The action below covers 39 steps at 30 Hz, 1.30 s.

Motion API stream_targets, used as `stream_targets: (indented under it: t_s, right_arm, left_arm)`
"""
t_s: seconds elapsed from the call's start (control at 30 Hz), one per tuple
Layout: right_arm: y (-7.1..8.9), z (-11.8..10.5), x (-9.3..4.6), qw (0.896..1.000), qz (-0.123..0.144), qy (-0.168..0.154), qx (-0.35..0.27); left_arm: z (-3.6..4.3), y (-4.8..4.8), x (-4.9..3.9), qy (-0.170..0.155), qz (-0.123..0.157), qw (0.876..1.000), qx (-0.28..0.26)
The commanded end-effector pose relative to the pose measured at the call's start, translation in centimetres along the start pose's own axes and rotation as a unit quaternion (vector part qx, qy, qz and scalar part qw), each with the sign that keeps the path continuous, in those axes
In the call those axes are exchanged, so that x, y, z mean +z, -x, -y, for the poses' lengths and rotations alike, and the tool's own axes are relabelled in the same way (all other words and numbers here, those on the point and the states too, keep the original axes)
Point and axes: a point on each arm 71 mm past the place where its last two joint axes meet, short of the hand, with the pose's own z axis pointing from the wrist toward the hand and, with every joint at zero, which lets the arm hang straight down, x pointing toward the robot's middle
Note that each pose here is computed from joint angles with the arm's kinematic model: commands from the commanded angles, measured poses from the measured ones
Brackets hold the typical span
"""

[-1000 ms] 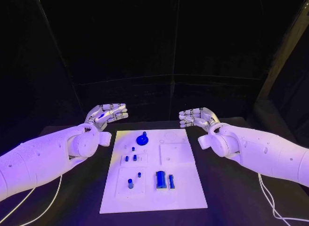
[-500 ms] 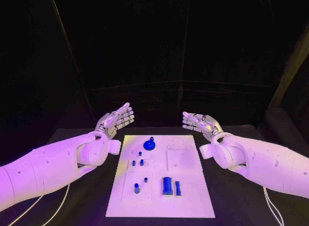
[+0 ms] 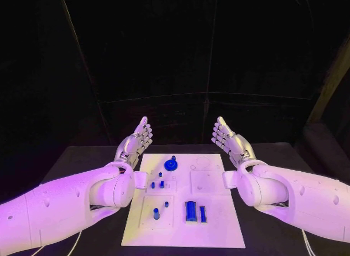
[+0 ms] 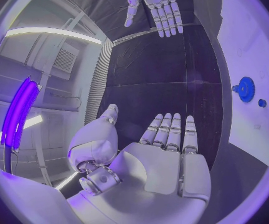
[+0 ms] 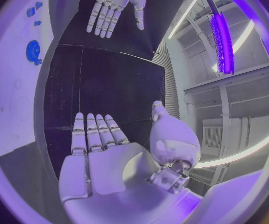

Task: Assemble the parts on the task board

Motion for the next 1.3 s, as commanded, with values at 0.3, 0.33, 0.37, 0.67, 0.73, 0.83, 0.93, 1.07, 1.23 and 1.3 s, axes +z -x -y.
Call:
stream_targets:
  t_s: [0.3,0.33,0.37,0.67,0.73,0.83,0.93,1.07,1.23,1.3]
  right_arm:
    - [0.49,-0.42,-0.28,0.999,0.051,0.012,-0.004]
    - [0.49,-0.42,-0.28,0.999,0.051,0.012,-0.004]
    - [0.49,-0.42,-0.28,0.999,0.051,0.012,-0.004]
    - [0.49,-0.42,-0.28,0.999,0.051,0.012,-0.004]
    - [0.49,-0.42,-0.28,0.999,0.051,0.012,-0.004]
    - [0.49,-0.42,-0.28,0.999,0.051,0.012,-0.004]
    - [0.49,-0.42,-0.28,0.999,0.051,0.012,-0.004]
    - [0.49,-0.42,-0.28,0.999,0.051,0.012,-0.004]
    - [0.49,-0.42,-0.28,0.999,0.051,0.012,-0.004]
    - [0.49,-0.42,-0.28,0.999,0.051,0.012,-0.004]
  left_arm:
    - [0.75,0.13,-0.56,-0.036,0.046,0.997,0.041]
    - [0.75,0.13,-0.56,-0.036,0.046,0.997,0.041]
    - [0.75,0.13,-0.56,-0.036,0.046,0.997,0.041]
    - [0.75,0.13,-0.56,-0.036,0.046,0.997,0.041]
    - [0.75,0.13,-0.56,-0.036,0.046,0.997,0.041]
    - [0.75,0.13,-0.56,-0.036,0.046,0.997,0.041]
    - [0.75,0.13,-0.56,-0.036,0.046,0.997,0.041]
    - [0.75,0.13,-0.56,-0.036,0.046,0.997,0.041]
    - [0.75,0.13,-0.56,-0.036,0.046,0.997,0.041]
    - [0.75,0.13,-0.56,-0.036,0.046,0.997,0.041]
